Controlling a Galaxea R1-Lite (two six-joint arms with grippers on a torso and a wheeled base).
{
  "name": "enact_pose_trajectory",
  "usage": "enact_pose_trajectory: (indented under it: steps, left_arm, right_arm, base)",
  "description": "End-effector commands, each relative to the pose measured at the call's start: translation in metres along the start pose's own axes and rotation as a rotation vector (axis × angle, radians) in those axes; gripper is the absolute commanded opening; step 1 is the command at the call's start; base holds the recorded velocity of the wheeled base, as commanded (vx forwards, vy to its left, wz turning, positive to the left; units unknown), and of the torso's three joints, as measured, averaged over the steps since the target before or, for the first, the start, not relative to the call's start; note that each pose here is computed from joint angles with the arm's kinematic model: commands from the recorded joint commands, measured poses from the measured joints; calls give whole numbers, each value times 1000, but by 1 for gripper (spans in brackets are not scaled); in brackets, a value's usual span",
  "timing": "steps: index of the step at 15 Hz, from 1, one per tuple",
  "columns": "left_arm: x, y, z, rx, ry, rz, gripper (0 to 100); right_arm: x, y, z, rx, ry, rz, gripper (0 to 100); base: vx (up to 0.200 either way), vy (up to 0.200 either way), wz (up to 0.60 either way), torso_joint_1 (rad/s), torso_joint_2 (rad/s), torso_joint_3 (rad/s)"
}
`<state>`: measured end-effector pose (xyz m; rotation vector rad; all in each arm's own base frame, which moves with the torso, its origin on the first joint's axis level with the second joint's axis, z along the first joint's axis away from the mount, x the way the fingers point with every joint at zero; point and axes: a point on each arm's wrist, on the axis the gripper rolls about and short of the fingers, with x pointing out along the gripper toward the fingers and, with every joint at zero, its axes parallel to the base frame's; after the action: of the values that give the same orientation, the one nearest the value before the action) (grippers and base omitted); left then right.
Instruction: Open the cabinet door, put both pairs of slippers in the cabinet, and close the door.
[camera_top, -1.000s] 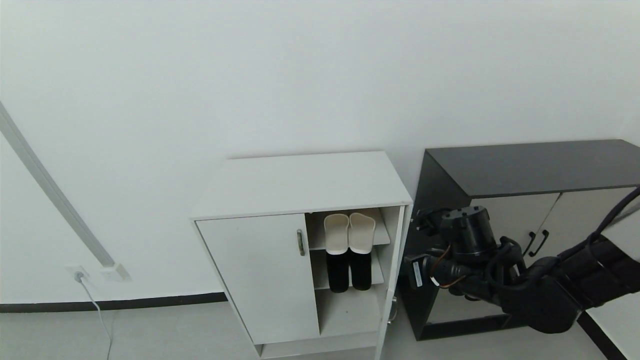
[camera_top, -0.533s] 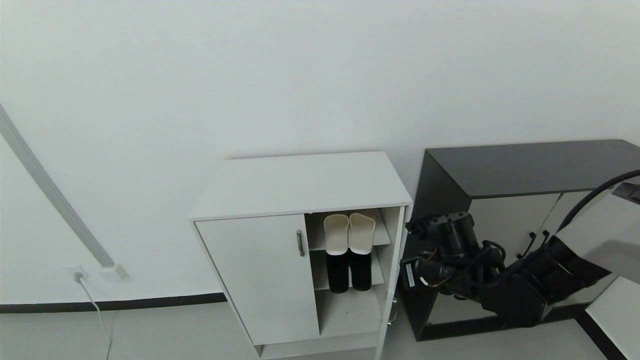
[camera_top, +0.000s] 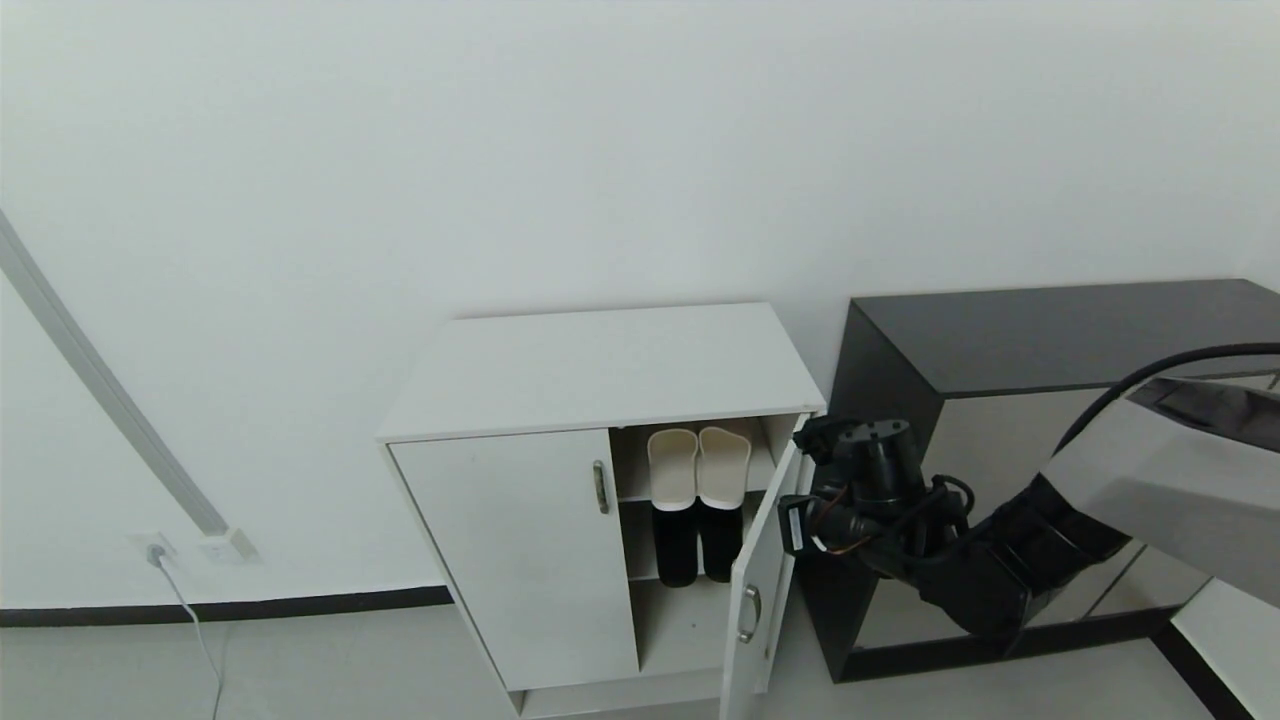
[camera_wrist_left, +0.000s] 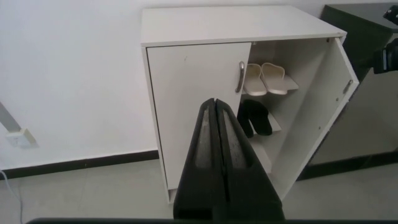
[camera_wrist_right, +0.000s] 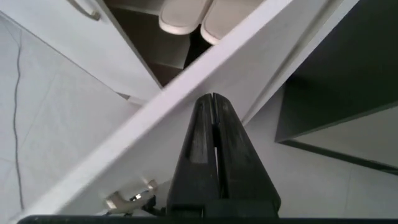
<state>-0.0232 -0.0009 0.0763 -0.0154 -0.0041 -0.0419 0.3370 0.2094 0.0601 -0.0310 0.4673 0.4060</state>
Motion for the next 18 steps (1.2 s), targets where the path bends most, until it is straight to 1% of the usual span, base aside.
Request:
enact_pose_trajectory:
  steps: [1, 6, 10, 12, 13, 18]
  left_arm:
    - [0, 0, 0, -1, 1, 1, 0]
    - [0, 0, 0, 0, 1, -1, 0]
    - [0, 0, 0, 0, 1, -1, 0]
    - [0, 0, 0, 0, 1, -1, 0]
    - [0, 0, 0, 0, 1, -1, 0]
    - [0, 0, 0, 0, 1, -1, 0]
  right_arm:
    - [16, -1, -10, -1, 19, -7, 0]
    - [45, 1, -6, 6, -21, -12, 0]
    - [69, 1, 2, 10, -71, -15, 0]
    - [73, 0, 3, 11, -71, -18, 0]
    - [76, -1, -1, 12, -65, -21, 0]
    - [89, -6, 4, 21, -97, -41, 0]
  base:
    - [0, 0, 0, 0, 0, 0]
    - [0, 0, 0, 0, 0, 0]
    - [0, 0, 0, 0, 0, 0]
    - [0, 0, 0, 0, 0, 0]
    - [0, 0, 0, 0, 0, 0]
    - [0, 0, 0, 0, 0, 0]
